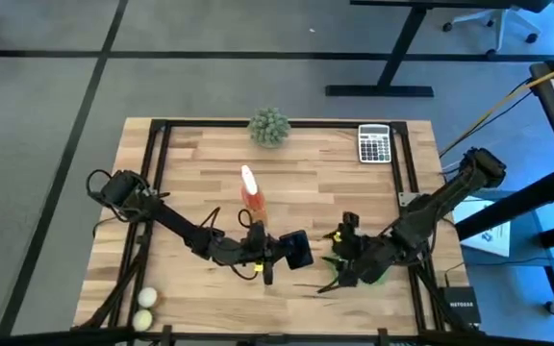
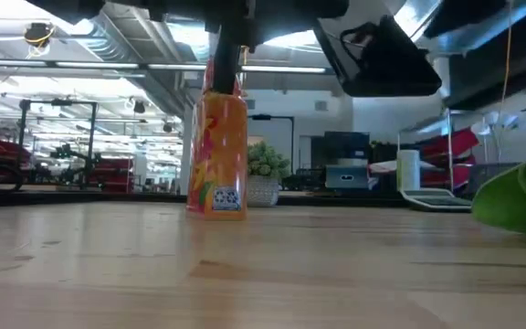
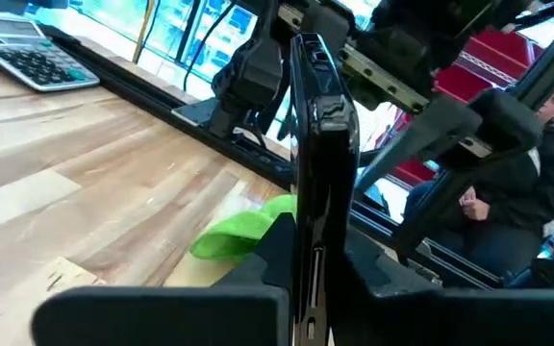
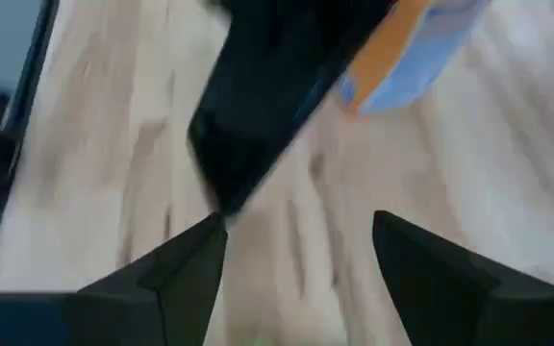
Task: Apply microfiber cloth
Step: Put the black cellphone down on the table
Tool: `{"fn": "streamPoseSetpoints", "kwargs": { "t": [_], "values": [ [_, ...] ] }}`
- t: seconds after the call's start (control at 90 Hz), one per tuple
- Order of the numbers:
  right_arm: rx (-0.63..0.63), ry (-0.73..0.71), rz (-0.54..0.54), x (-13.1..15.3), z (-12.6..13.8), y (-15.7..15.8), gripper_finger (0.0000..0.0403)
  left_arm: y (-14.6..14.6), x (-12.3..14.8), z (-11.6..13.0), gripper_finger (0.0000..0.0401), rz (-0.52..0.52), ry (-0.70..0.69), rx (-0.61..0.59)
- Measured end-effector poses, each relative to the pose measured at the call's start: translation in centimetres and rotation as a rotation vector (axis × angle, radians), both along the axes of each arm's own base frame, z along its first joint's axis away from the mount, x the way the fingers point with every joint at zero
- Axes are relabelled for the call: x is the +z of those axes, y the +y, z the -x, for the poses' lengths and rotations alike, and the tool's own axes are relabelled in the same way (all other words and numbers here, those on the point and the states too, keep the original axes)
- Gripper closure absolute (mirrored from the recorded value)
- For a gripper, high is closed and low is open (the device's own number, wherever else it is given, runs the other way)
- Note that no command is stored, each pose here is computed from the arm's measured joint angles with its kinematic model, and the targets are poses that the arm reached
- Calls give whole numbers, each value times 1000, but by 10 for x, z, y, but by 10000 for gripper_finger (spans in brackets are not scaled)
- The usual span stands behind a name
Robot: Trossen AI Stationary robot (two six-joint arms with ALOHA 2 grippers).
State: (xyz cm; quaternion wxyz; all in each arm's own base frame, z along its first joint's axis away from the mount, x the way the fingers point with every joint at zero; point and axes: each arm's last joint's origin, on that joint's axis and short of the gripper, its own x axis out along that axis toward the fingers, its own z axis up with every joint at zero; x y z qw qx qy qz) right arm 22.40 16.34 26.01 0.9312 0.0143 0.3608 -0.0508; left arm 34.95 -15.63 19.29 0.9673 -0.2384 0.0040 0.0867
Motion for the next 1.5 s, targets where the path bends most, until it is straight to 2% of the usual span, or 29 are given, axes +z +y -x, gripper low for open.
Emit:
{"fn": "streamPoseSetpoints", "kwargs": {
  "t": [0.189, 0.467, 0.6, 0.722, 0.889, 0.933, 1.044, 1.167, 1.244, 1.422, 1.5],
  "values": [
    [18, -64, -70, -5, -1, 7, 157, -2, 0, 1, 394, -21, 2, -10],
    [11, -234, -232, -34, -26, 11, 159, -6, 8, -1, 394, -62, -41, -60],
    [24, -263, -227, -40, -33, 11, 178, -10, 13, -2, 394, -108, -54, -103],
    [56, -309, -207, -37, -38, 12, 230, -11, 15, -3, 393, -118, -58, -115],
    [124, -301, -117, -39, -38, 12, 369, -11, 15, -3, 366, -106, -56, -119],
    [139, -295, -88, -39, -38, 12, 385, -11, 15, -3, 356, -109, -59, -119],
    [131, -210, 9, -35, -36, 9, 380, -11, 14, -4, 337, -117, -46, -116],
    [133, -37, 123, -23, -29, 3, 394, -9, 8, -4, 324, -147, 16, -106],
    [121, 130, 200, -22, -19, -6, 394, -7, 8, -2, 322, -145, 58, -87],
    [6, 407, 290, -27, 3, -26, 397, -8, 8, 4, 322, -170, 137, -62],
    [-57, 480, 341, -33, 11, -35, 398, -8, 7, 5, 322, -182, 160, -27]
  ]
}}
